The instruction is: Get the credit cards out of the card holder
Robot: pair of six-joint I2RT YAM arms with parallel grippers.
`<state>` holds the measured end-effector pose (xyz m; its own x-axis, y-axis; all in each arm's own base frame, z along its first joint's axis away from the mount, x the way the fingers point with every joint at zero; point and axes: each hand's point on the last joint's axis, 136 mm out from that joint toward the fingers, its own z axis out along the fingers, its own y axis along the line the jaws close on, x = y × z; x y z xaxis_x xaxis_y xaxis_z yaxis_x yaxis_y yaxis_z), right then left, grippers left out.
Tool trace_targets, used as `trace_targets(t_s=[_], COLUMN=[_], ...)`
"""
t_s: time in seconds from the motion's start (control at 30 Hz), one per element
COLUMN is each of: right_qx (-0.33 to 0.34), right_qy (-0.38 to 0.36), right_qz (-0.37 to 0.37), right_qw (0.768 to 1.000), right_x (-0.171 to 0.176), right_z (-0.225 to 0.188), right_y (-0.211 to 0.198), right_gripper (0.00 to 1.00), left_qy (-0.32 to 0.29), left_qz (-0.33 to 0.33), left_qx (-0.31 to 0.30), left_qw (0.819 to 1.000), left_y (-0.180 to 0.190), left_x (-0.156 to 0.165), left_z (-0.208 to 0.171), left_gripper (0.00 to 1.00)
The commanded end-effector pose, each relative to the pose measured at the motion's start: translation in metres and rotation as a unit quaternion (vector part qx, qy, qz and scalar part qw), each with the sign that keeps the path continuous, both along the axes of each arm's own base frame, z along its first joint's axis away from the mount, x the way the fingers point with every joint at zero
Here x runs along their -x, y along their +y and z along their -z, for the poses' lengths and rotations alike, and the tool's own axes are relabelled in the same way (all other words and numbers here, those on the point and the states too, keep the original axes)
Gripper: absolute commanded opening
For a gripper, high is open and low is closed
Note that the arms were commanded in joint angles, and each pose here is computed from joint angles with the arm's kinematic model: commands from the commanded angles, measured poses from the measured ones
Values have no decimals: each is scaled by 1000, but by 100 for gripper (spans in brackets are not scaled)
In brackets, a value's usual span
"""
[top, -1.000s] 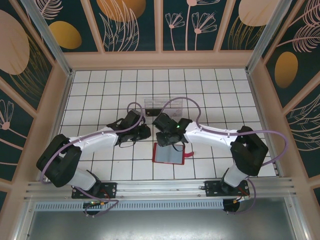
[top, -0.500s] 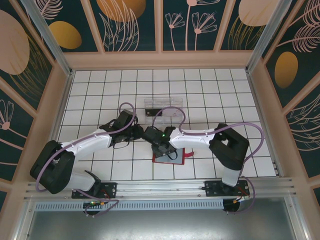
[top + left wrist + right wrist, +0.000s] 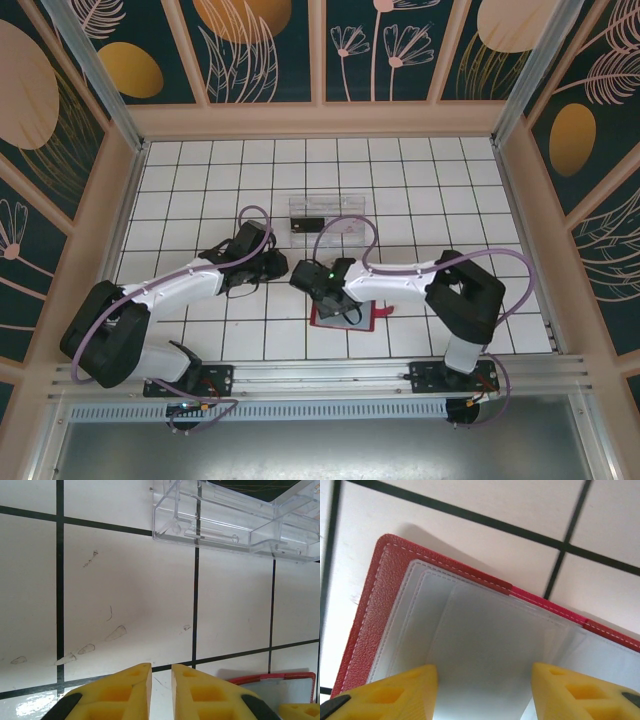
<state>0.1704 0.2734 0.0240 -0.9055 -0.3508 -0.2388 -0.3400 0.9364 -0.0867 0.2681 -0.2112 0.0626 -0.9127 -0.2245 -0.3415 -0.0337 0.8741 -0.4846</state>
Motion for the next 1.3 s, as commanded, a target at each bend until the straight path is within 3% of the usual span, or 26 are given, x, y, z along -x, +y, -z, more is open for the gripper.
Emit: trace_targets(t_s=[0.0, 0.27, 0.5, 0.63, 0.7, 0.8, 0.83, 0.97, 1.07, 1.27], right_qx=[28, 1, -69, -87, -100, -115, -117, -101, -70, -47], right_qy=[-13, -24, -50, -95, -126, -175, -191, -272, -336, -409], right_qz=[31, 60, 94, 141, 169, 204, 220, 244, 275, 361], right_qw=[999, 998, 992, 982, 972, 956, 949, 925, 898, 837], right_x=[0, -6, -29, -66, -90, -123, -134, -173, -195, -205], right_z=[-4, -17, -44, -60, -69, -82, -85, -100, -110, -108], right_y=[-28, -41, -51, -88, -111, -147, -162, -207, -250, -331], right_gripper=[53, 52, 53, 63, 72, 95, 97, 97, 97, 99], left_qy=[6, 2, -10, -41, -62, -94, -105, -142, -170, -228], left_qz=[5, 3, -1, -5, -19, -41, -47, -94, -131, -246], left_qx=[-4, -5, -30, -75, -115, -155, -172, -237, -295, -399], left_qw=[1000, 1000, 999, 996, 991, 983, 978, 956, 931, 853], left_y=[2, 3, 9, 20, 34, 52, 58, 89, 116, 179], left_x=[3, 2, -6, -17, -25, -38, -41, -58, -69, -70], left_z=[1, -3, -2, -5, -7, -15, -17, -32, -45, -74], left_gripper=[19, 19, 18, 20, 28, 61, 72, 98, 99, 99])
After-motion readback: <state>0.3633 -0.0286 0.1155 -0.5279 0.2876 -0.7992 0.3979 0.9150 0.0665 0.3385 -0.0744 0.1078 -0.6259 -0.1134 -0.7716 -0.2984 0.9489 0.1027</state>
